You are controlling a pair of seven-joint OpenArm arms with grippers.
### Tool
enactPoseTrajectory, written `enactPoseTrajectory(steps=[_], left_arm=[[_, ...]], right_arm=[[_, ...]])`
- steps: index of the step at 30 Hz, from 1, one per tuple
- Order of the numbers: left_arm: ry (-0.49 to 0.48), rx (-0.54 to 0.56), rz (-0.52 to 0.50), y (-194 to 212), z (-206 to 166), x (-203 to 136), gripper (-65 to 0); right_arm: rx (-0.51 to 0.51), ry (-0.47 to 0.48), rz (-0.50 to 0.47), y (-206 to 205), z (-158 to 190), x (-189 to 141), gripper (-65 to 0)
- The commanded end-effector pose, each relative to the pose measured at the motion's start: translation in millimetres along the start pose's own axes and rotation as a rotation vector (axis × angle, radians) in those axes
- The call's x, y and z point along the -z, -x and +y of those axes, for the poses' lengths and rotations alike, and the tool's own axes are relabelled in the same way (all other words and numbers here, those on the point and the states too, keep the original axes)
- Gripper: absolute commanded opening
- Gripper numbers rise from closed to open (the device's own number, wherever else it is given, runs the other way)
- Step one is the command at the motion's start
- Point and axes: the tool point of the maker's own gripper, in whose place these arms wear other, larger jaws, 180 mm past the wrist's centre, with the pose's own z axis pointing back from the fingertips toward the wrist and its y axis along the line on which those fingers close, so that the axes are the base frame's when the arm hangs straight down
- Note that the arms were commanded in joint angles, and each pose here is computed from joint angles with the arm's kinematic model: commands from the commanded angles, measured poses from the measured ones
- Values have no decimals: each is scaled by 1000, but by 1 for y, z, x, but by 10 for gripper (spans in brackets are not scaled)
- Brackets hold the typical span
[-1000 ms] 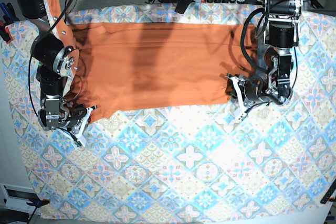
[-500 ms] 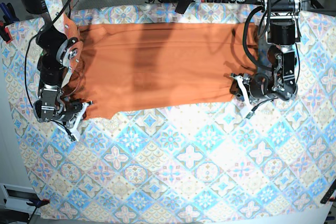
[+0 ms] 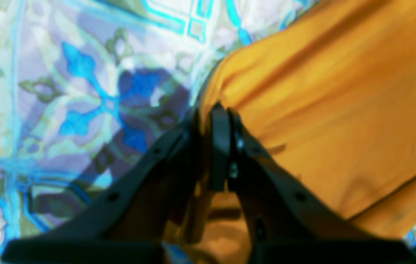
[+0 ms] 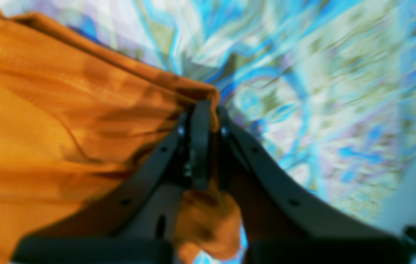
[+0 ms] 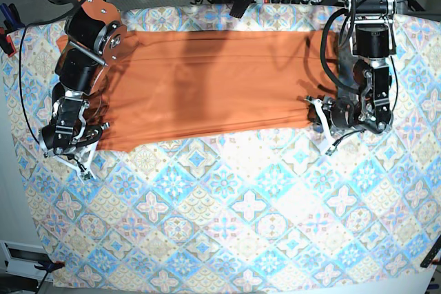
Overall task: Fold the T-shirt properly
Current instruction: 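Grasp the shirt edge with both grippers and fold it toward the robot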
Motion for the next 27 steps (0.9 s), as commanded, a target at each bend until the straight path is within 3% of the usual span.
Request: enactPoseTrajectory(steps=[1,17,27], left_arm=[[-46,14,-19,-12,16,-12,-601],[-109,114,-41,-23,9,-37,-601],[-144,177,-32,-14,-5,-53,-600]], right_arm=[[1,73,12,2,-25,-10,-643],[-18,164,94,41,-26,-31,-643],[-10,320,182,66,-54,-76,-643]])
